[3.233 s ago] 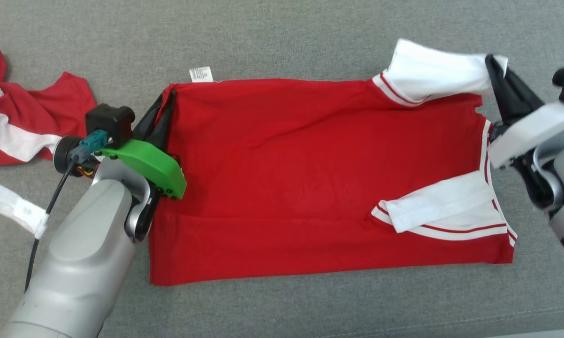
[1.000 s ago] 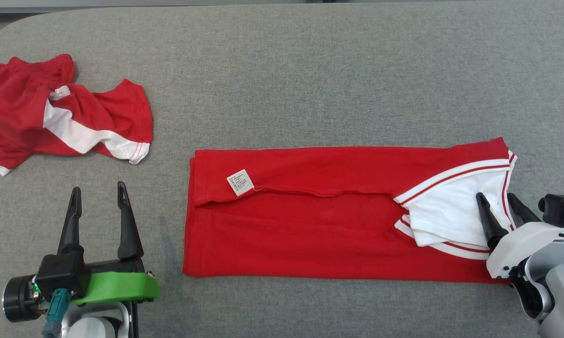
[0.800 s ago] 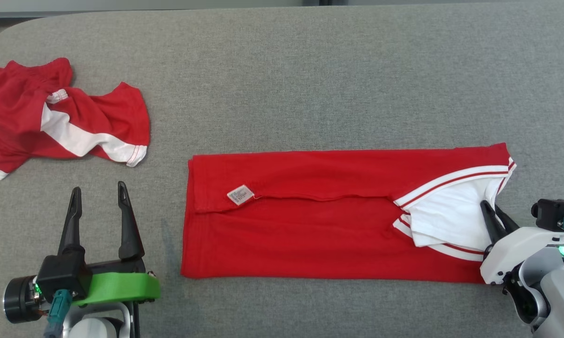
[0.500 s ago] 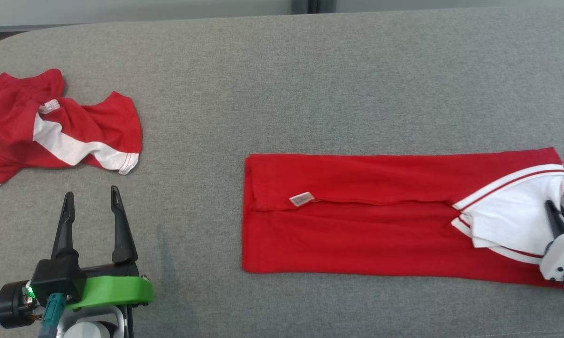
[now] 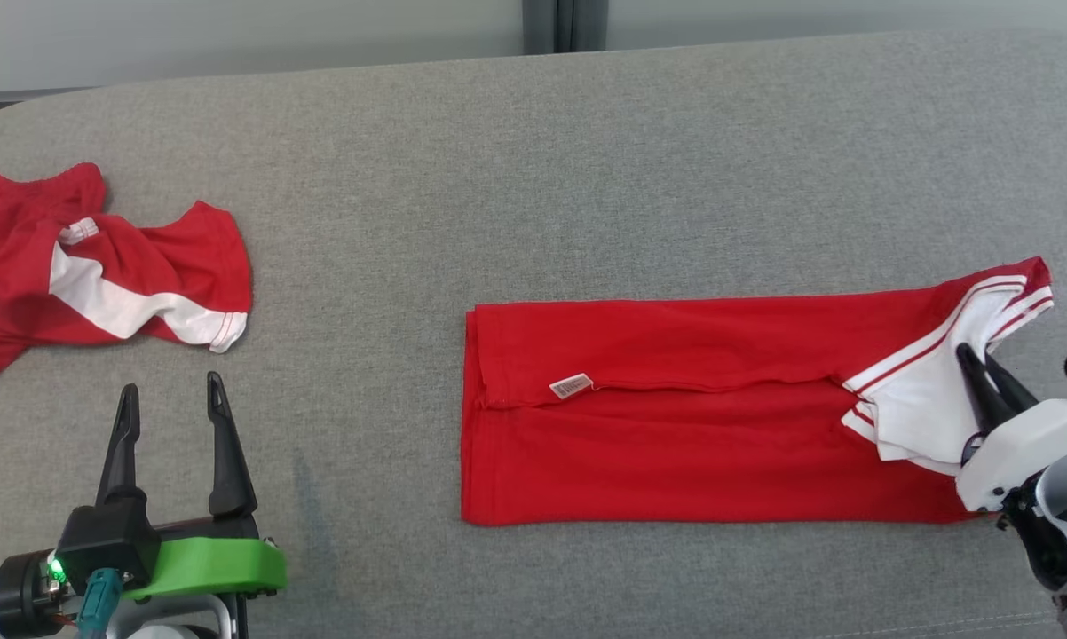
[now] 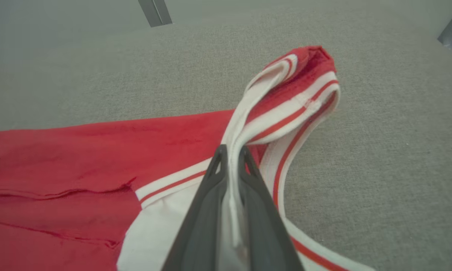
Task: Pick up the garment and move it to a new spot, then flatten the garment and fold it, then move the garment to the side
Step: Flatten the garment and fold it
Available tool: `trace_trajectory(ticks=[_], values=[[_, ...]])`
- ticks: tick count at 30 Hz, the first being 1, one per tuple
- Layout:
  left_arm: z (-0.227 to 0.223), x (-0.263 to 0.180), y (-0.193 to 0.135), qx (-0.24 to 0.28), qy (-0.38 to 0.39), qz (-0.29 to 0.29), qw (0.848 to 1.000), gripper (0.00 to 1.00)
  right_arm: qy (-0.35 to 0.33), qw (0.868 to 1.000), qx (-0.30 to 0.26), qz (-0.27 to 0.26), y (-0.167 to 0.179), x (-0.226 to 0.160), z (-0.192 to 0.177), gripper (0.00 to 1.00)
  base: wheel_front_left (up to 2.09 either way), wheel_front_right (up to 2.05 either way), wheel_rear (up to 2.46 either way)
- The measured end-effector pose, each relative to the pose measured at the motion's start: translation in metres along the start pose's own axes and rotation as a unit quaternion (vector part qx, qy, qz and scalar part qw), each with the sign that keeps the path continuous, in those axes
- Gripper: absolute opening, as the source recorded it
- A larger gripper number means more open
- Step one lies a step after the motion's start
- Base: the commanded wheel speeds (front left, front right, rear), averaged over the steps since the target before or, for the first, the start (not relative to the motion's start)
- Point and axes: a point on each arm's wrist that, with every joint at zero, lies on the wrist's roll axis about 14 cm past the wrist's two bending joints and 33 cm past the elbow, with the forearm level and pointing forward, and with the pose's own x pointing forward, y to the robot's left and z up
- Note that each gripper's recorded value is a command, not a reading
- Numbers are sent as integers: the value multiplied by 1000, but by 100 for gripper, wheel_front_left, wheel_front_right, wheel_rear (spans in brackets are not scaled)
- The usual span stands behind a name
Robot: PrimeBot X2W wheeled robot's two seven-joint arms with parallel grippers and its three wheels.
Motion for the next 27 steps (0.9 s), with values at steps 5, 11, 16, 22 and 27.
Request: trace_trajectory(ticks=[5, 11, 16, 22, 27], values=[[3, -2, -3, -2, -4, -6, 1000, 100, -24, 998, 12, 53, 42, -10, 12, 0, 0, 0, 0], [4, -4, -6, -3, -4, -11, 1000, 100, -45, 991, 14, 125, 100, -16, 29, 0, 0, 0, 0], [4, -6, -6, -3, -4, -12, 1000, 100, -47, 980, 14, 191, 153, -18, 35, 0, 0, 0, 0], [5, -8, -2, -3, -4, -8, 1000, 100, -45, 962, 12, 269, 218, -20, 38, 0, 0, 0, 0], [7, -6, -1, -3, -7, -7, 1000, 100, -37, 946, 13, 323, 266, -18, 35, 0, 0, 0, 0]])
